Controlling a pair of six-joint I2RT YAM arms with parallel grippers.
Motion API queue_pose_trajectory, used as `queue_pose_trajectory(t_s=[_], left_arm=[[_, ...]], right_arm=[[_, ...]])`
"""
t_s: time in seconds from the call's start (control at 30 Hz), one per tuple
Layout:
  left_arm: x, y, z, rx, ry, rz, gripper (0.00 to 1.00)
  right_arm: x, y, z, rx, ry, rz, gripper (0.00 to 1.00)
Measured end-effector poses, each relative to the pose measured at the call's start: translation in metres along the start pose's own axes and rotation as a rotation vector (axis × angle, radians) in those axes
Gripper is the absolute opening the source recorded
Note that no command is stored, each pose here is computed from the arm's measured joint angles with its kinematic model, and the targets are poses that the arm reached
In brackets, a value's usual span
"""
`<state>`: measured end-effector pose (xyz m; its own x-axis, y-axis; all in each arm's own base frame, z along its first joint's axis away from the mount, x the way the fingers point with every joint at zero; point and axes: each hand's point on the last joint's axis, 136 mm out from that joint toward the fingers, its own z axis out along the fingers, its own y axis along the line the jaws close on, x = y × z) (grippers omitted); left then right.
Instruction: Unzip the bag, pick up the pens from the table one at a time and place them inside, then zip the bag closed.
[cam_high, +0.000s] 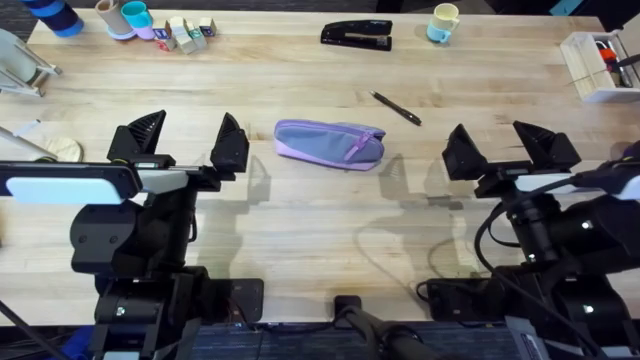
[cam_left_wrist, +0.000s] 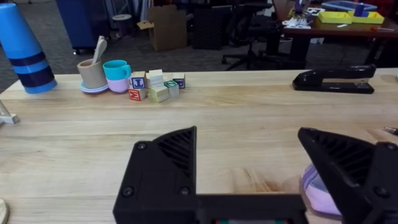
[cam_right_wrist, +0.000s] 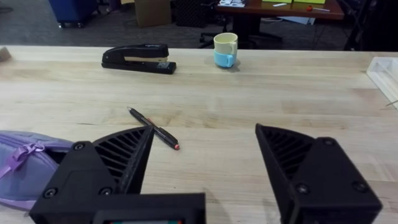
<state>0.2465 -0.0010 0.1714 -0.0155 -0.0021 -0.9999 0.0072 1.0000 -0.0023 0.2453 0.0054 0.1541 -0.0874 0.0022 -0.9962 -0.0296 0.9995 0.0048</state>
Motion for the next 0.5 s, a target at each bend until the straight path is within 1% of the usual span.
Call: queue_pose_trajectory(t_s=[0.4, 0.5], left_arm=[[0.0004, 0.0000, 0.0000, 0.000, 0.002, 0.003, 0.994], [0.0003, -0.0007, 0.0000, 0.004, 0.001, 0.003, 0.994]], right_arm=[[0.0009, -0.0001, 0.0000, 0.000, 0.004, -0.003, 0.997], [-0.0026, 0.0000, 0.0001, 0.000, -0.012, -0.004, 0.996]])
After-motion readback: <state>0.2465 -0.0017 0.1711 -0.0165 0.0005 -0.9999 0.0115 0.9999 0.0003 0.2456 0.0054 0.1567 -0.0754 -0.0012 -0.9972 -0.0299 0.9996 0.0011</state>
